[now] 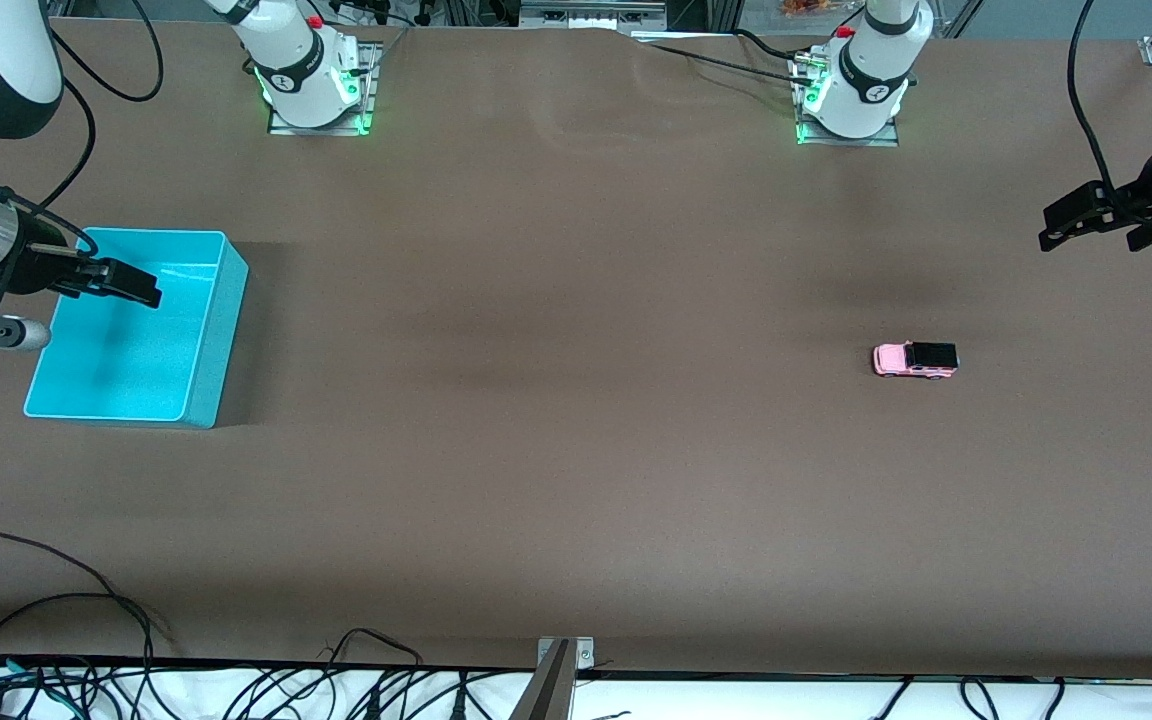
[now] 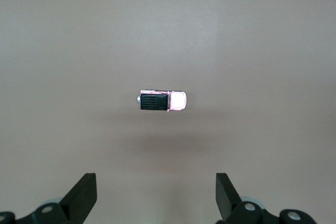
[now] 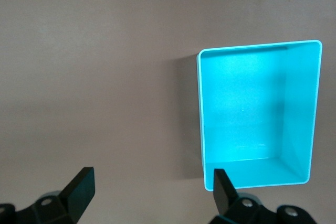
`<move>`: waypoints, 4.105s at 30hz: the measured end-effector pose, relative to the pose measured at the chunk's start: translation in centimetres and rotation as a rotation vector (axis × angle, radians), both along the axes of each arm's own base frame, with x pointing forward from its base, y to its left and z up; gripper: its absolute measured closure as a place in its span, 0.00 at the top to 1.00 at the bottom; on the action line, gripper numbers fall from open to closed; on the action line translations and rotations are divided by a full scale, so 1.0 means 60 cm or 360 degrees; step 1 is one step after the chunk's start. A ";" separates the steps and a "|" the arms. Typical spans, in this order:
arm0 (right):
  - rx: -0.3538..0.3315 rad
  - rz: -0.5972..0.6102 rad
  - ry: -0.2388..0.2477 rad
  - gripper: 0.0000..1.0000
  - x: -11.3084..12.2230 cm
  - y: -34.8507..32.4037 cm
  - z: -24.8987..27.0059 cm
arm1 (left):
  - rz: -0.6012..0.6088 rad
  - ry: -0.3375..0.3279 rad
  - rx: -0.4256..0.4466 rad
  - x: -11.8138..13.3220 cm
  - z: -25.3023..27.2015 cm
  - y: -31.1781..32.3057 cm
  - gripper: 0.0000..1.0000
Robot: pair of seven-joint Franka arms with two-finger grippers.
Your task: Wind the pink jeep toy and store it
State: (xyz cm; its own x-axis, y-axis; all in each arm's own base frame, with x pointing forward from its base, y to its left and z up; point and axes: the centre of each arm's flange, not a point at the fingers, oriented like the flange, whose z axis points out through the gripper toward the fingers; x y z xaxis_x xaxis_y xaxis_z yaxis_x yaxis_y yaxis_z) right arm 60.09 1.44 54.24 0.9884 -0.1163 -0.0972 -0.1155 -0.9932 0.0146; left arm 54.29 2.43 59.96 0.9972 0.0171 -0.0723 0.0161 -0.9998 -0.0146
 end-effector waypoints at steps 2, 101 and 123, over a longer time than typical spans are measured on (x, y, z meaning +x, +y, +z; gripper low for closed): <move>0.0000 -0.0001 0.0000 1.00 0.000 0.000 0.000 | 0.0000 0.0000 0.0000 0.000 0.000 0.000 1.00; 0.0007 0.0018 -0.0005 1.00 -0.001 0.015 0.002 | -0.0001 -0.0007 0.0005 0.037 -0.101 0.006 1.00; 0.0007 0.0018 -0.0005 1.00 -0.001 0.015 0.002 | 0.0068 -0.0021 0.0021 0.020 -0.270 0.057 1.00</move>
